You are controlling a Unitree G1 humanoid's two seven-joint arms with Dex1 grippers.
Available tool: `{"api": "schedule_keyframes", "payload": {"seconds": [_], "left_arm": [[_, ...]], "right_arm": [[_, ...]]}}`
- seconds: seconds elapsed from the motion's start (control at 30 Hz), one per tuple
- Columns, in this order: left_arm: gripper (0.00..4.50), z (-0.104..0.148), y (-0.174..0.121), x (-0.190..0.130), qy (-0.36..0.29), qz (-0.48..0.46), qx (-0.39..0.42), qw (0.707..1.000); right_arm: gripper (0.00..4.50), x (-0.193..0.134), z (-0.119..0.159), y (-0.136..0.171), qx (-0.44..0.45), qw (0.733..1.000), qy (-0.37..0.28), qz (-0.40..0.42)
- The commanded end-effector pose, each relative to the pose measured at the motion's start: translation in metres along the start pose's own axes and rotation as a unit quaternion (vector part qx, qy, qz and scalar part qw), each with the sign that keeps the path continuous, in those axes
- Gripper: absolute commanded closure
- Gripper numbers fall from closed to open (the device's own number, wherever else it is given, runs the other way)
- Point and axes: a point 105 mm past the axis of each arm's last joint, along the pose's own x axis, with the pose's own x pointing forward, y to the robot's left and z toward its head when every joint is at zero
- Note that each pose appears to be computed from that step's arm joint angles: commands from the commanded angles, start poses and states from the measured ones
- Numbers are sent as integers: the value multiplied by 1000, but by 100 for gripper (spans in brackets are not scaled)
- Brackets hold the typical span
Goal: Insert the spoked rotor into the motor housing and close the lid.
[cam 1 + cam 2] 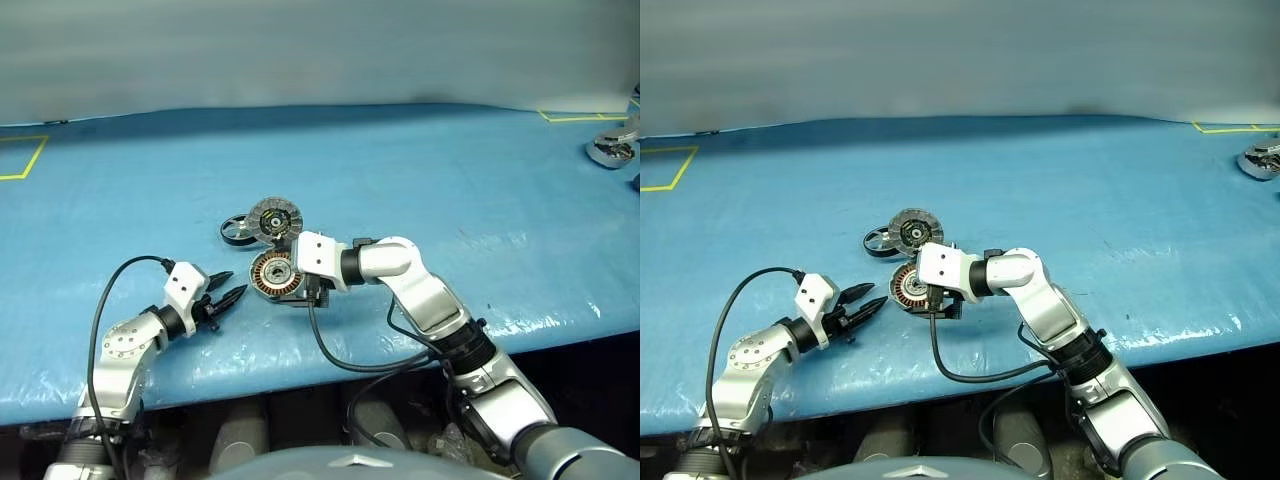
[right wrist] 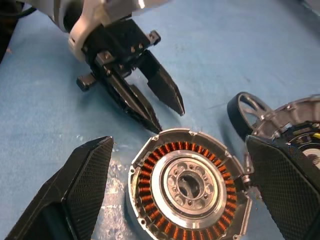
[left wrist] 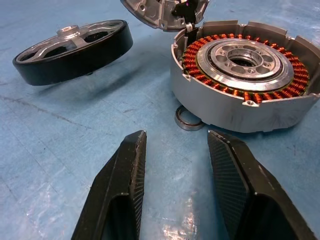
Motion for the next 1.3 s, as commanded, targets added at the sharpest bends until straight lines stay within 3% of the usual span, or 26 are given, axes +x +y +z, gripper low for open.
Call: {"api": "schedule_keyframes", "payload": {"seconds": [0.03, 0.43, 0.93, 1.03, 1.1, 1.3], "left_arm": [[249, 7, 5, 5, -2, -17, 12, 1000], [249, 4, 4, 16, 38, -87, 41, 995], [249, -18, -8, 31, 71, -114, 31, 990], [306, -20, -7, 34, 77, -112, 27, 990], [368, -20, -7, 34, 79, -117, 27, 990], [377, -22, -9, 31, 78, -120, 20, 990]], "right_arm": [[3, -24, 0, -11, 22, 998, -26, -61], [3, -51, -38, 8, 112, 986, -6, -124], [3, -53, -39, 5, 107, 986, 0, -129], [0, -54, -40, 5, 107, 986, 2, -131], [0, -54, -40, 5, 107, 985, 2, -132], [0, -53, -40, 4, 105, 986, 2, -132]]}}
